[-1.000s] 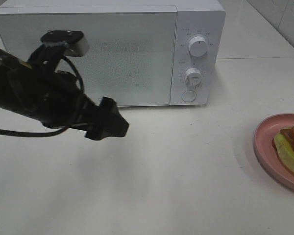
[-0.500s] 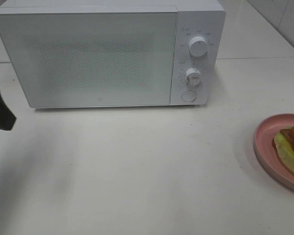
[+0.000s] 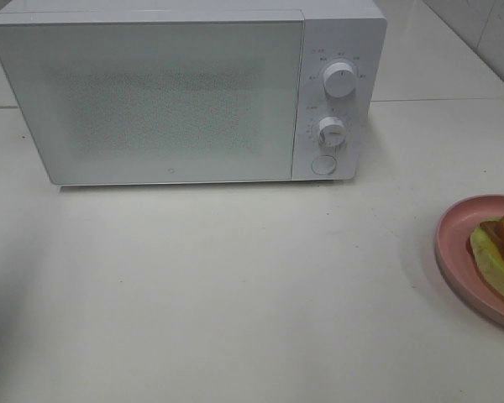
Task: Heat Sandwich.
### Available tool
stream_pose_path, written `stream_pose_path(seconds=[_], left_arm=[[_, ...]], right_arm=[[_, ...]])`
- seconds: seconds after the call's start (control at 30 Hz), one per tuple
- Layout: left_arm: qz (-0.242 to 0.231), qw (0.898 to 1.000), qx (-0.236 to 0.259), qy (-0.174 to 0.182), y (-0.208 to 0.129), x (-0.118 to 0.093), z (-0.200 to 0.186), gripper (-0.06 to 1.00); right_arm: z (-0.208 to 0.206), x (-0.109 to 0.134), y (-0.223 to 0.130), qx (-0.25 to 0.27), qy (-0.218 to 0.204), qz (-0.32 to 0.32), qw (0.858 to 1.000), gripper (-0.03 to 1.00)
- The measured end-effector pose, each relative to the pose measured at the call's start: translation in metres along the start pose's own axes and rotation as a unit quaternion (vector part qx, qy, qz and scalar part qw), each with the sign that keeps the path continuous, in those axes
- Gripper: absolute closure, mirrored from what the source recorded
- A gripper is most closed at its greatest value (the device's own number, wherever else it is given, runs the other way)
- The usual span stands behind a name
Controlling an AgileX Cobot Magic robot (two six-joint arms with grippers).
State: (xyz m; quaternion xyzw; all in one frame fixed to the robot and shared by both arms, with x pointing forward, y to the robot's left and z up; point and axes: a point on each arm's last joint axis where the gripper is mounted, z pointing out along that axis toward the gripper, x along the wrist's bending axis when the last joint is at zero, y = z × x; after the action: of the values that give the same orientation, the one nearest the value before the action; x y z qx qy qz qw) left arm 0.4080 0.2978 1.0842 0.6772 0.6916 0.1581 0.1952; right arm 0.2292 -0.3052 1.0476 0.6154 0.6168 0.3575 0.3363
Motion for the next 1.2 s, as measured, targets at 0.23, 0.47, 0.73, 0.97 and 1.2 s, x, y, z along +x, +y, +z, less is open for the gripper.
stream_pose_path(seconds=[0.23,0.47,0.73,0.97,1.2], left_arm=[[0.009,0.994,-0.106,0.005,-0.028,0.0,-0.053,-0.02],[0.019,0.987,-0.159,0.004,-0.066,0.0,-0.072,-0.02],[0.018,0.989,-0.149,0.005,-0.111,0.002,-0.046,-0.02],[0.02,0.983,-0.184,0.006,-0.139,0.004,-0.038,-0.02],[0.027,0.961,-0.274,0.017,-0.16,0.006,-0.053,-0.02]], right_arm=[[0.0,0.0,0.0,0.0,0.0,0.0,1.0,0.21],[0.0,0.0,0.0,0.0,0.0,0.0,1.0,0.21],[0.0,0.0,0.0,0.0,0.0,0.0,1.0,0.21],[0.0,0.0,0.0,0.0,0.0,0.0,1.0,0.21],[0.0,0.0,0.0,0.0,0.0,0.0,1.0,0.21]])
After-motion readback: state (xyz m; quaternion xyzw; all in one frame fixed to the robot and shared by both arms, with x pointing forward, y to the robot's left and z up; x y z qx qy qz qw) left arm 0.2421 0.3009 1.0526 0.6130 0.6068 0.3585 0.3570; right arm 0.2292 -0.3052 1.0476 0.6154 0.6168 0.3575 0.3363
